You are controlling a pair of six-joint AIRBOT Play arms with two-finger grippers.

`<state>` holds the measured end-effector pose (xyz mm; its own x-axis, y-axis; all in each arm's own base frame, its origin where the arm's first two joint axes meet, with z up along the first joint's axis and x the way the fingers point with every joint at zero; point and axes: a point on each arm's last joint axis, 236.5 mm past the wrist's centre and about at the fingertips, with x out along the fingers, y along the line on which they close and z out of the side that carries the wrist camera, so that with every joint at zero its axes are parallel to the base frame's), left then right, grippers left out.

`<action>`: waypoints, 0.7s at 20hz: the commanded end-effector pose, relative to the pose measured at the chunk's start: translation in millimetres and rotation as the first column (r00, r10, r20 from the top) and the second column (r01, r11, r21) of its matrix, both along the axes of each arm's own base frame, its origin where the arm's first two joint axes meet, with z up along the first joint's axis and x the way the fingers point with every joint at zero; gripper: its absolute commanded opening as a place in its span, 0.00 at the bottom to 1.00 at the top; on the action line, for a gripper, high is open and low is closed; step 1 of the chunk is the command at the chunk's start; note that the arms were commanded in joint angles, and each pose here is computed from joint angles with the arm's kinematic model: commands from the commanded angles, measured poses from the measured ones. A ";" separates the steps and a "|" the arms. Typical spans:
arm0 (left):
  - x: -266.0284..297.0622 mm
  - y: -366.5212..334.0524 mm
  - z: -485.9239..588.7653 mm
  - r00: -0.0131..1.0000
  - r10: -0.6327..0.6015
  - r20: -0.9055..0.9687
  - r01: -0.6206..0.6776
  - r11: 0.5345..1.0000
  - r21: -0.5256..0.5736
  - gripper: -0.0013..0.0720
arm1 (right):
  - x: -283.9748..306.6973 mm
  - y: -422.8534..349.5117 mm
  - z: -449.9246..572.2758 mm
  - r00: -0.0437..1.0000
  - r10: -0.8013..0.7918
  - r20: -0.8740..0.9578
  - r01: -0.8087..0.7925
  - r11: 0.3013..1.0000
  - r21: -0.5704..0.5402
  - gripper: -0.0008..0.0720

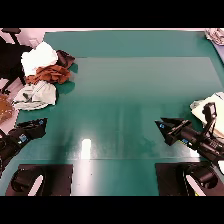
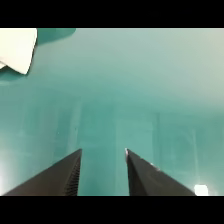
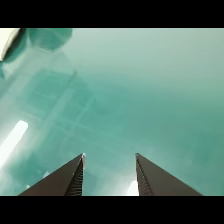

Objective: Fold the shirts.

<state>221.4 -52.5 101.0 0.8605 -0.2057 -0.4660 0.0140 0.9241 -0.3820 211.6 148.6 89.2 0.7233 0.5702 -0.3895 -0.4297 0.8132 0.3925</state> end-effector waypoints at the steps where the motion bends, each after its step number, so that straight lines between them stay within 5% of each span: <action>1: 1.3 -0.2 2.8 1.000 0.001 0.014 -0.001 1.000 -0.004 0.50 | -8.4 0.5 -1.1 1.000 0.011 -0.006 -0.011 1.000 0.008 0.51; 14: 4.8 -2.0 10.7 0.999 0.000 0.048 0.001 1.000 -0.018 0.50 | -10.8 1.4 -3.7 0.998 -0.011 -0.066 0.015 0.998 0.061 0.51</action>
